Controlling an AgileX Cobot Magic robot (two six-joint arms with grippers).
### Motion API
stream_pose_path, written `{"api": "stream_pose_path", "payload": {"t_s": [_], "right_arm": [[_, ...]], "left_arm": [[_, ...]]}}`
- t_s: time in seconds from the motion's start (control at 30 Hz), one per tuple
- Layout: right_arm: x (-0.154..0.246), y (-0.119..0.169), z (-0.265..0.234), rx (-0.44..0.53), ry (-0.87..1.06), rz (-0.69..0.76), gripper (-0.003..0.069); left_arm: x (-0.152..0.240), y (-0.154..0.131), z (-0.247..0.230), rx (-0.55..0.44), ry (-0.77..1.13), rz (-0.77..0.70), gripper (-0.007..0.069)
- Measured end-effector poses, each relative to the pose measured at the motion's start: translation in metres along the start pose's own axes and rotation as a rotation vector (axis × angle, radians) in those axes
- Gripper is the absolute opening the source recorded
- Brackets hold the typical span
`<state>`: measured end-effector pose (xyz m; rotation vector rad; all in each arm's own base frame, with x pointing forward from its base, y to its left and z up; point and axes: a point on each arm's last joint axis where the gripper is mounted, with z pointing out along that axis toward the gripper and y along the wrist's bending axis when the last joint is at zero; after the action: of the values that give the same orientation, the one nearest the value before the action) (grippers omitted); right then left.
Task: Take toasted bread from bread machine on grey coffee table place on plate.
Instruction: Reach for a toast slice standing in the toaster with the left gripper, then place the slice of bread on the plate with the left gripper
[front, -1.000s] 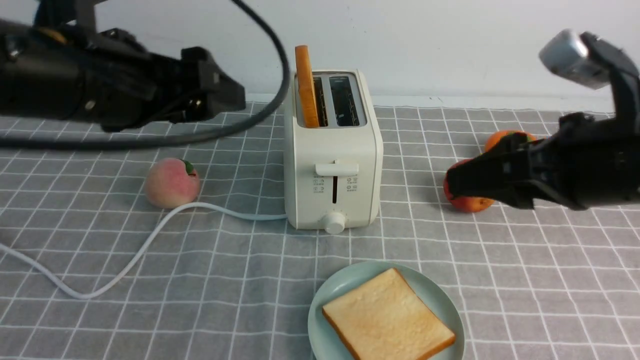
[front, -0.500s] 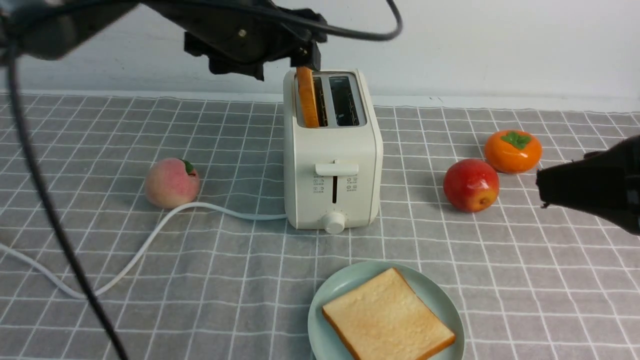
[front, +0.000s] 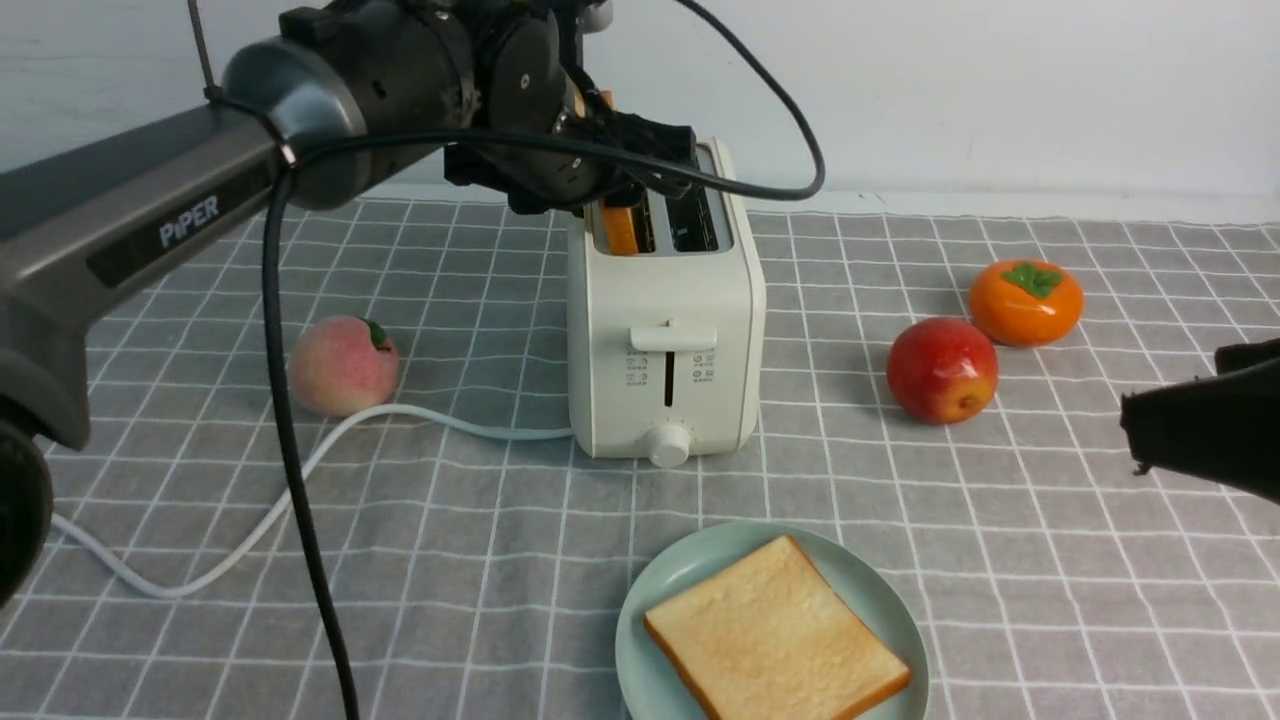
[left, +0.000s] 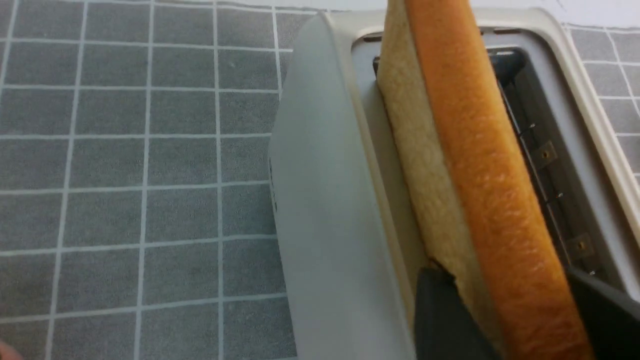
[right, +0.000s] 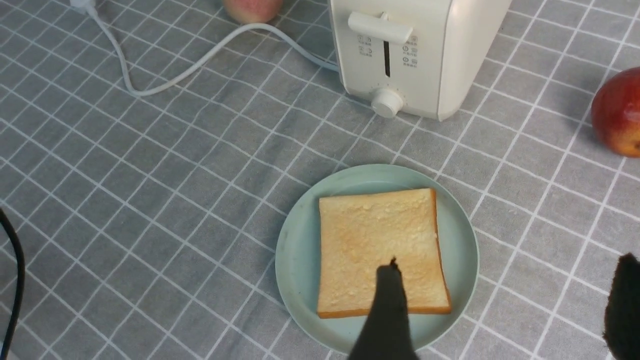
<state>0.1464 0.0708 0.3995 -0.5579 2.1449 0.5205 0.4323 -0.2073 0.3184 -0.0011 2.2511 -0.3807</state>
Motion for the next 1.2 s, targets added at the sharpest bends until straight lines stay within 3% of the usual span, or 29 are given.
{"api": "stream_pose_path", "payload": {"t_s": [0.07,0.13,0.33,0.47,0.53,0.63,0.8,0.93,1.03,1.2], "right_arm": [[0.000,0.000,0.000,0.001,0.002,-0.001,0.0538],[0.000,0.000,0.000,0.001,0.002,-0.001,0.0537],[0.001,-0.001,0.000,0.017,0.007,-0.014,0.0538],[0.001,-0.002,0.000,0.019,0.005,-0.015,0.0538],[0.001,-0.002,0.000,0.019,0.006,-0.015,0.0538],[0.001,-0.002,0.000,0.019,0.006,-0.015,0.0538],[0.001,-0.002,0.000,0.021,0.006,-0.016,0.0538],[0.001,-0.002,0.000,0.021,0.006,-0.017,0.0538],[0.001,-0.002,0.000,0.021,0.007,-0.017,0.0538],[0.002,-0.001,0.000,0.017,0.018,-0.008,0.0538]], "left_arm": [[-0.002,0.000,-0.001,0.000,-0.011,0.003,0.0145],[-0.004,0.000,-0.006,-0.003,-0.017,0.007,0.0091],[-0.037,-0.003,-0.087,0.004,-0.132,0.020,0.0091],[-0.056,0.000,-0.187,0.028,-0.221,-0.008,0.0091],[-0.050,0.002,-0.229,0.056,-0.171,-0.005,0.0091],[-0.026,0.001,-0.248,0.144,-0.009,0.072,0.0091],[0.038,-0.014,-0.203,0.434,0.378,0.198,0.0091],[0.080,-0.020,-0.154,0.617,0.545,0.115,0.0091],[0.105,-0.020,-0.111,0.676,0.594,0.030,0.0091],[0.122,-0.018,-0.071,0.674,0.626,-0.050,0.0093]]}}
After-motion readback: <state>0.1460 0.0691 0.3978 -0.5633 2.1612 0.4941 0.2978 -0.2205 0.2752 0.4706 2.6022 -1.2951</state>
